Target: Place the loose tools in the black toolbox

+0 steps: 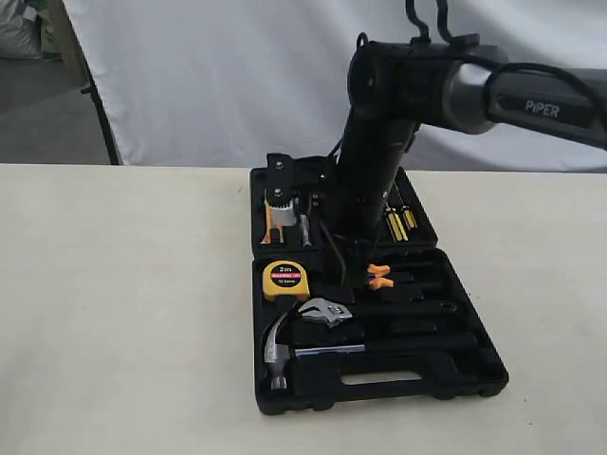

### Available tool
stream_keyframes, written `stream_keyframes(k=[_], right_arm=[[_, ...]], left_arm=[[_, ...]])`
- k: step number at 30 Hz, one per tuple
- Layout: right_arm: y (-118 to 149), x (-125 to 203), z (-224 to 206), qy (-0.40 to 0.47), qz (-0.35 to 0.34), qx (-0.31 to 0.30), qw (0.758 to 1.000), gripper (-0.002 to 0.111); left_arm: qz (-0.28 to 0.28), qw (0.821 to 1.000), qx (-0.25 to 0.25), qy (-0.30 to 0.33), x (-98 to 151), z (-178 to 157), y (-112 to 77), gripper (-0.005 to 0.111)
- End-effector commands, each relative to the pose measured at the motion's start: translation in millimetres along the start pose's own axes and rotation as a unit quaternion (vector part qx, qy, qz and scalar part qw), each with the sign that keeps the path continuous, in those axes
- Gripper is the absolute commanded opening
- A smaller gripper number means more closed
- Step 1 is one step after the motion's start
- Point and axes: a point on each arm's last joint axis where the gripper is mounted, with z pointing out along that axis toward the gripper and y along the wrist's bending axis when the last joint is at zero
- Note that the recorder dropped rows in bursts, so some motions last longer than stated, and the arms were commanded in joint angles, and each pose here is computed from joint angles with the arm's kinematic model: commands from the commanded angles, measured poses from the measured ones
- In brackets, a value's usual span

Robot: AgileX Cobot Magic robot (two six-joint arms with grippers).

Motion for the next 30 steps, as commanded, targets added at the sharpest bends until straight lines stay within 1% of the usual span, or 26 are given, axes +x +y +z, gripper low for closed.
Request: stream_keyframes(k=[1,5,13,16,18,21,23,27,30], right_arm=[[-1,6,21,0.013,0.010,-0.027,1.000,0.000],[1,2,30,-0.001,0.017,-0.045,0.999,0.000],[1,-2,38,-0.003,0.013,-0.045,0.999,0.000],[-1,5,53,0.022,0.024,-0.058,0.998,0.000],[-3,13,63,0.059,0.029,-0.058,0.996,0.000],[-6,21,67,0.102,0.049,-0.039,0.993,0.000],[-8,22,64,0.112,0.056,-0.030,0.992,0.000],[-7,19,47,0.099,0.056,-0.010,0.993,0.000],[-8,16,32,0.080,0.054,0.017,0.995,0.000]], left_arm=[[0.000,1.000,-0.010,-0.010,-2,0,0.9,0.001],[0.000,1.000,-0.010,-0.010,-2,0,0.9,0.001],[0.000,1.000,-0.010,-0.010,-2,0,0.9,0.001],[0.000,1.000,-0.010,-0.010,-2,0,0.9,0.001],[0.000,1.000,-0.010,-0.010,-2,0,0.9,0.001],[0.000,1.000,-0.010,-0.010,-2,0,0.9,0.001],[0.000,1.000,-0.010,-0.010,-2,0,0.9,0.001],[0.000,1.000,-0.010,-0.010,-2,0,0.9,0.001],[0.000,1.000,-0.010,-0.010,-2,0,0.9,0.001]])
